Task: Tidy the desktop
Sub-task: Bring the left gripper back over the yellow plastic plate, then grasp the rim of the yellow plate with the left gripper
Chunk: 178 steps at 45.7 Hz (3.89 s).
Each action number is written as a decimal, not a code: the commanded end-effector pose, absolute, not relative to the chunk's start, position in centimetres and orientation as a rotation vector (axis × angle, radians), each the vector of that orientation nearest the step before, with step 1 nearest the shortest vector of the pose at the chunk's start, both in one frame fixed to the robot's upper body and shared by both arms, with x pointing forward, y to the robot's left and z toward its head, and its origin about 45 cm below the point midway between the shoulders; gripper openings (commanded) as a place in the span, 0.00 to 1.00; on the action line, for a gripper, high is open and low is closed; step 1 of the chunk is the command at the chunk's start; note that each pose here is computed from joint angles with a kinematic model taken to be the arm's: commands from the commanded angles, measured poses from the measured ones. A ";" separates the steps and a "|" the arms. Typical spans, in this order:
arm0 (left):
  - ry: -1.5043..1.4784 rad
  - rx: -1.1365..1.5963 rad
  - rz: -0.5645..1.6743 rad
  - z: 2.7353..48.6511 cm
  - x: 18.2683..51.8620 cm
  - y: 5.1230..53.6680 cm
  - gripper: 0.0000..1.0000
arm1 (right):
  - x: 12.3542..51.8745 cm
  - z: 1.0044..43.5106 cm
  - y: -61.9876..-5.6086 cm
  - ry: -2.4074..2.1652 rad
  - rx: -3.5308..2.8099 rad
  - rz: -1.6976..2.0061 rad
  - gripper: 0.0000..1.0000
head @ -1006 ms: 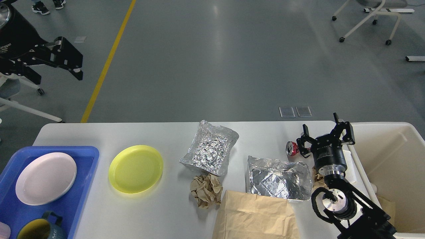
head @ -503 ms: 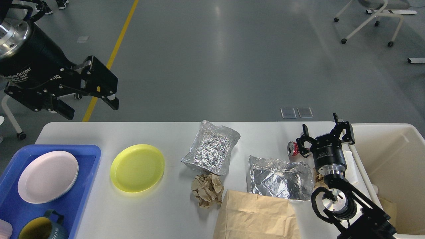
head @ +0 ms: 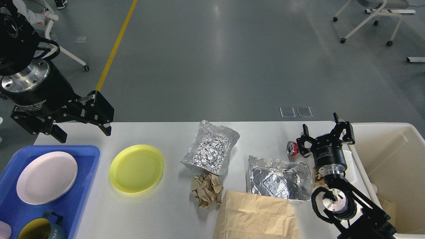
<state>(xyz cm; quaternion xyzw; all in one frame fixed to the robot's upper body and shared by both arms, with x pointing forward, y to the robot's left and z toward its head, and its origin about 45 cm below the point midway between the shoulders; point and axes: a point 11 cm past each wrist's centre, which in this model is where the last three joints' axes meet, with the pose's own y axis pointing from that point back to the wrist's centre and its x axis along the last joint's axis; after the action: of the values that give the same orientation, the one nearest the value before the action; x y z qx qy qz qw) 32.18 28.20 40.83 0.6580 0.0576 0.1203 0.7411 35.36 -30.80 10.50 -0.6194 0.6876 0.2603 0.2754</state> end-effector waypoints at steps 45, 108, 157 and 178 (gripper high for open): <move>0.349 1.386 0.553 15.6 35.2 32.7 0.94 | 35.4 10.5 -30.7 1.847 -1.664 0.701 1.00; 0.482 1.396 0.933 8.1 33.0 34.7 0.82 | 35.4 10.5 -30.8 1.848 -1.665 0.700 1.00; 0.480 1.376 0.943 7.8 33.3 34.3 0.56 | 35.4 10.5 -30.7 1.847 -1.664 0.701 1.00; 0.523 1.359 0.913 7.4 32.7 34.1 0.32 | 35.4 10.5 -30.7 1.847 -1.664 0.701 1.00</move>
<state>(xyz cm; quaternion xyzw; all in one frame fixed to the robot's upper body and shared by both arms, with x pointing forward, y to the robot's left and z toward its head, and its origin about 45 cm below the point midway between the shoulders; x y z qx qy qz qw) 32.88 34.22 7.46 0.6031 0.2211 0.4082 0.6487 35.35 -30.75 10.49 -0.6192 0.6874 0.2609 0.2757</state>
